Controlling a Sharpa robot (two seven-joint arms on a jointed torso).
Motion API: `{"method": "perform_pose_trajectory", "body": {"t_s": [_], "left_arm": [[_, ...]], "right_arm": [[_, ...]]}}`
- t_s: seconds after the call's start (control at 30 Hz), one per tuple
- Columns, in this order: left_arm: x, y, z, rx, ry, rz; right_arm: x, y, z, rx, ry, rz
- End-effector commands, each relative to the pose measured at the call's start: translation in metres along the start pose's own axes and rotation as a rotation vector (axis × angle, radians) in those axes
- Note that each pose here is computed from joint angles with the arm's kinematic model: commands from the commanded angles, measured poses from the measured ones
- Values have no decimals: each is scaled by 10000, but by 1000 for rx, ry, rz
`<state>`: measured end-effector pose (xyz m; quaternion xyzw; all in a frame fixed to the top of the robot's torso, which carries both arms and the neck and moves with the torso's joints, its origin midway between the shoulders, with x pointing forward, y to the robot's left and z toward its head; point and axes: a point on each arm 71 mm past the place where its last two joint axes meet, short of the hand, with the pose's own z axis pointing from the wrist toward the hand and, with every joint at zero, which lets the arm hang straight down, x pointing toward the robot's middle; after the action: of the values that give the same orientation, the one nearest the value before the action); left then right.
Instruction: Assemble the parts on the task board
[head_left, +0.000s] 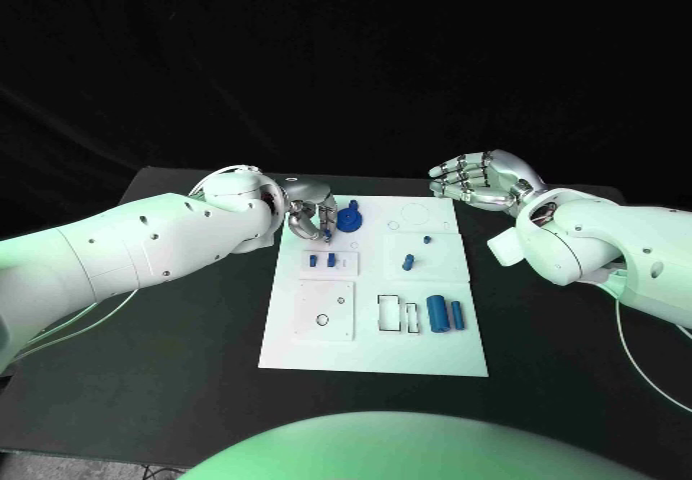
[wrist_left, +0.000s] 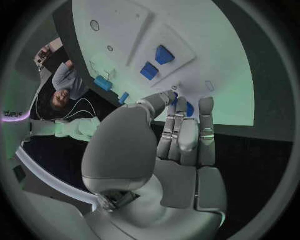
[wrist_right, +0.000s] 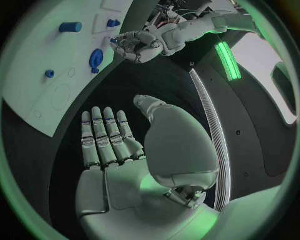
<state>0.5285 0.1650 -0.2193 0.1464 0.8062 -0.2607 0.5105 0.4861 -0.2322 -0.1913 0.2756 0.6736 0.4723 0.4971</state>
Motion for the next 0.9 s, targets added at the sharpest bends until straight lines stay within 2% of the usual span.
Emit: {"method": "perform_pose_trajectory", "body": {"t_s": [0.03,0.9], "left_arm": [[34,-5,13,-9,48,-5],[96,-16,45,-13,94,-7]], "right_arm": [[11,11,-1,-13,8,-6],[14,10,-2,-10,12,-5]]}}
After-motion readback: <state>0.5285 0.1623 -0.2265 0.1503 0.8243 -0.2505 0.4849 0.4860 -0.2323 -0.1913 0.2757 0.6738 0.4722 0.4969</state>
